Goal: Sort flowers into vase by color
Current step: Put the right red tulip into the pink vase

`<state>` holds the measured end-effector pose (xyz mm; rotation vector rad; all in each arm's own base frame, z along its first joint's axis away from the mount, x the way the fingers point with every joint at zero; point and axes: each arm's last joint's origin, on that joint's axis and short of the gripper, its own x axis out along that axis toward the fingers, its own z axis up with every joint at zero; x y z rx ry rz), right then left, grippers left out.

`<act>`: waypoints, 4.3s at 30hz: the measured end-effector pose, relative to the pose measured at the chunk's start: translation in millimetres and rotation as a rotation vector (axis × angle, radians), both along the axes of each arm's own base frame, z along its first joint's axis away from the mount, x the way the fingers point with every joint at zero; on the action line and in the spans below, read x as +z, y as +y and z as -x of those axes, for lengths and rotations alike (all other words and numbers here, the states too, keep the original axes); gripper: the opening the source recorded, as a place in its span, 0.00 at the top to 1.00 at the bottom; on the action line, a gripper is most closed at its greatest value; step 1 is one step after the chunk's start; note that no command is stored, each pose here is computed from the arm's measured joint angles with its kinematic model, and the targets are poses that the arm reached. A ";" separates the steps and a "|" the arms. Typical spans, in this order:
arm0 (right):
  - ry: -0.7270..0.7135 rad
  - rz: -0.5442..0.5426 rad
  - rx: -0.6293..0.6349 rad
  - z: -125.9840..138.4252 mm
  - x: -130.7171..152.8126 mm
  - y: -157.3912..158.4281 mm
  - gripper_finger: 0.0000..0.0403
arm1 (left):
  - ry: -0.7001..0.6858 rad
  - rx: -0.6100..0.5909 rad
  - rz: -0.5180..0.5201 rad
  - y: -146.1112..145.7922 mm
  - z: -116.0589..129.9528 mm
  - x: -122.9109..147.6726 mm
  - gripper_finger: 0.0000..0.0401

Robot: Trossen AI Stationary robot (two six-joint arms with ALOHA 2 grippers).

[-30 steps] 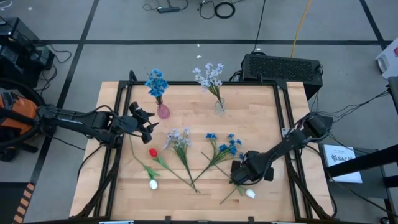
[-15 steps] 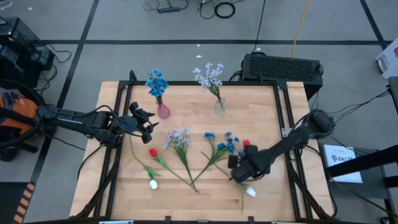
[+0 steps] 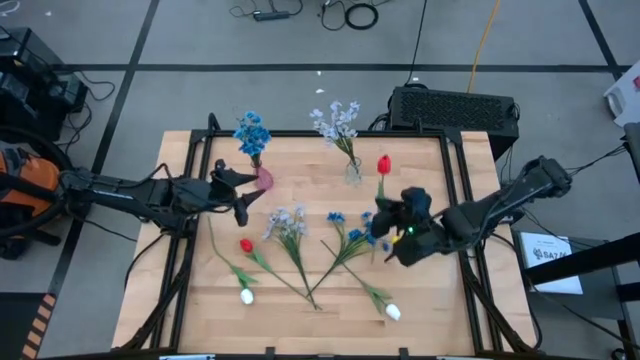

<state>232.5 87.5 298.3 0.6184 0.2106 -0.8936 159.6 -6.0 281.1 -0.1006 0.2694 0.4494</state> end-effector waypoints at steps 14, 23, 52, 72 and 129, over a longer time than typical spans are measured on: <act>-0.137 0.532 0.584 -73.8 59.4 -61.2 0.99 | -0.406 -0.224 0.015 -6.9 -8.9 39.6 0.46; -0.300 0.571 0.769 -117.7 47.3 -85.5 0.99 | -0.414 -0.302 0.025 -11.5 -26.9 34.9 0.46; -0.249 0.482 0.966 -176.5 25.6 -95.3 0.99 | -0.458 -0.304 0.018 -7.4 -37.0 35.1 0.46; -0.218 0.464 0.992 -176.2 21.8 -94.7 0.99 | -0.459 -0.326 0.043 -6.3 -50.1 28.6 0.48; 0.529 -0.213 0.558 -63.6 -10.9 -63.2 0.92 | -0.320 0.192 -0.318 21.7 81.6 73.5 0.96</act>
